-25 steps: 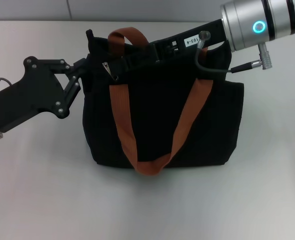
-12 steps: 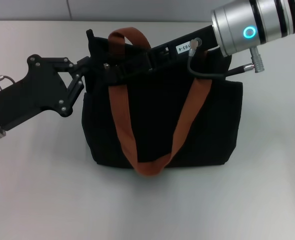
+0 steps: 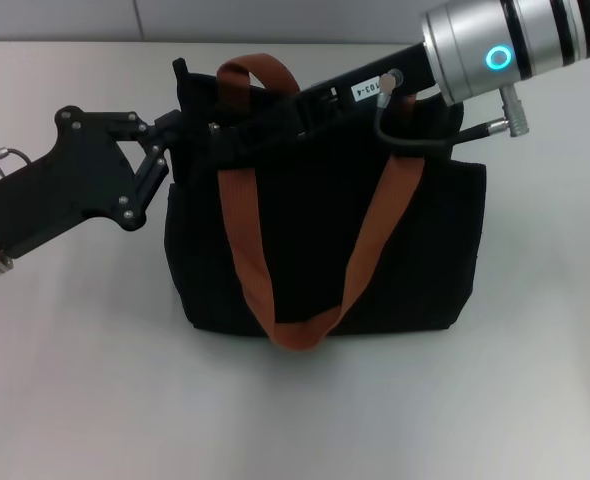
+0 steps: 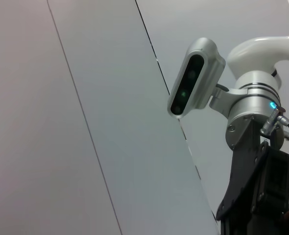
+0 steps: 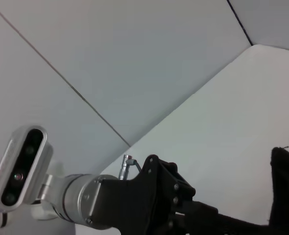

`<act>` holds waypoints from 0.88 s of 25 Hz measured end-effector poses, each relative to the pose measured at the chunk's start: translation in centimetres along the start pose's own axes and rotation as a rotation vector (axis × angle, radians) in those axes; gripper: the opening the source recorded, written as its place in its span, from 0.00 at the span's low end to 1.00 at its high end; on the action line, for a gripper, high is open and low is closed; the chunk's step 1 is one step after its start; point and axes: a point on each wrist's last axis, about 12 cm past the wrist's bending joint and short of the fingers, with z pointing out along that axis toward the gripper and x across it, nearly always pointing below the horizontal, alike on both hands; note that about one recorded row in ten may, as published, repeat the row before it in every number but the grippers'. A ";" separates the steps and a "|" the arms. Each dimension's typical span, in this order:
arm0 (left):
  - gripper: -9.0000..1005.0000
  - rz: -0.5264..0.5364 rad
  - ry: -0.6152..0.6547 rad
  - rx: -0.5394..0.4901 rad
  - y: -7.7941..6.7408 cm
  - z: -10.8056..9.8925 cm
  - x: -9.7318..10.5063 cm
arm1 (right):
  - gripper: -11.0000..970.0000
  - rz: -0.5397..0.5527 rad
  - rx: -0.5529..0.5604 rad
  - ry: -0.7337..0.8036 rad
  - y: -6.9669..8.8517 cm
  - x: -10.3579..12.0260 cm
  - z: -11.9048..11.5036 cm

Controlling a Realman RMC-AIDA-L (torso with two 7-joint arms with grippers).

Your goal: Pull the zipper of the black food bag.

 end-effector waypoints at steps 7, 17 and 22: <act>0.06 -0.001 0.008 -0.008 0.1 -0.1 0.1 | 0.34 -0.056 0.032 0.002 0.2 -0.2 -0.8; 0.06 -0.005 0.005 -0.002 0.1 0.0 0.0 | 0.34 -0.099 0.035 0.033 0.5 -0.4 -0.1; 0.07 -0.004 -0.002 0.004 0.1 0.2 -0.1 | 0.33 -0.121 0.052 0.053 0.6 -0.5 0.7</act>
